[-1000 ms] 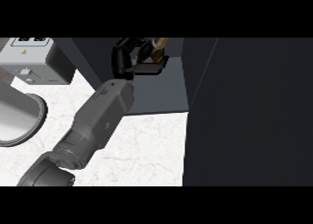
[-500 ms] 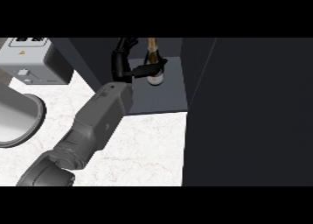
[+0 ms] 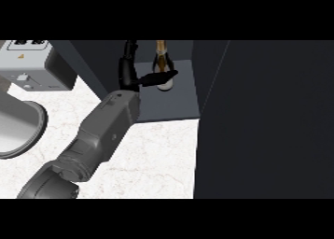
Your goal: Pick up the wine, place it into the cabinet and close the cabinet
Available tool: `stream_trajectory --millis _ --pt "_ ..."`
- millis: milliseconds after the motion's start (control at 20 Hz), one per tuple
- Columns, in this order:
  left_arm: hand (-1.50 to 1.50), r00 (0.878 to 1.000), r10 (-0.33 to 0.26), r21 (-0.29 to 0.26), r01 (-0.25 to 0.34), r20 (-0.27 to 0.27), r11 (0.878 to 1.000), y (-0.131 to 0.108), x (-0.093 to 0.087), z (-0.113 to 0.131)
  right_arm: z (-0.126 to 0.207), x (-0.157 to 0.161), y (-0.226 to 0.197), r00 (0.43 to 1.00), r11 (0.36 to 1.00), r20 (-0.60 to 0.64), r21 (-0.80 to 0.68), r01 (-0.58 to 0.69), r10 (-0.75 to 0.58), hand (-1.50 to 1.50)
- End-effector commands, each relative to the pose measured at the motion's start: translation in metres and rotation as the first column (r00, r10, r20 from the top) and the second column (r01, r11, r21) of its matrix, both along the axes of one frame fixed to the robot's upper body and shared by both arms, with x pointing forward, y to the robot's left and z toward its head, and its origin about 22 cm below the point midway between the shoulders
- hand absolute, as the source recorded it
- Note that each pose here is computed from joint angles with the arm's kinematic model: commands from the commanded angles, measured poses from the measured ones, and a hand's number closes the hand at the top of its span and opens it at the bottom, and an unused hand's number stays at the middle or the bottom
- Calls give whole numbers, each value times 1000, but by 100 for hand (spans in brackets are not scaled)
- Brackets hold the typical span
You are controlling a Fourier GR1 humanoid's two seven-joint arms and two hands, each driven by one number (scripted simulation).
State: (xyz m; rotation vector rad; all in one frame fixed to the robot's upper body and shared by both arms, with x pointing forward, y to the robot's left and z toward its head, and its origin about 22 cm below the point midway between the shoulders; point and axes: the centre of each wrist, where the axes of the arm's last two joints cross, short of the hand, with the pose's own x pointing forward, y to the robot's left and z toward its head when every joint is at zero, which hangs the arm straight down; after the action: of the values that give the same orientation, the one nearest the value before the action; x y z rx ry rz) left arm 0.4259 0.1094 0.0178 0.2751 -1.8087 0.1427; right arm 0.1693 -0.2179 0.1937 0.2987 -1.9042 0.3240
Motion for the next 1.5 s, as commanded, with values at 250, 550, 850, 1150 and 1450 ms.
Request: stream_trajectory --millis 250,550,850,1150,1450 --pt "-150 998 55 -20 -55 5 998 28 -6 -18 4 -19 -2 999 999 35 37 -30 29 -150" --pt "-150 999 13 -24 -12 32 1000 16 -16 -31 9 -17 2 1000 1000 11 19 -24 24 -150" --pt "-150 997 -54 -44 56 46 997 22 -13 -28 -1 -13 2 1000 1000 17 14 -26 26 -150" --pt "-150 993 -105 -61 108 52 992 12 -15 -30 10 -6 11 999 1000 28 17 -21 21 -150" --pt "-150 994 -100 -121 105 52 987 25 -31 -57 16 -16 6 999 999 20 17 -40 39 -150"
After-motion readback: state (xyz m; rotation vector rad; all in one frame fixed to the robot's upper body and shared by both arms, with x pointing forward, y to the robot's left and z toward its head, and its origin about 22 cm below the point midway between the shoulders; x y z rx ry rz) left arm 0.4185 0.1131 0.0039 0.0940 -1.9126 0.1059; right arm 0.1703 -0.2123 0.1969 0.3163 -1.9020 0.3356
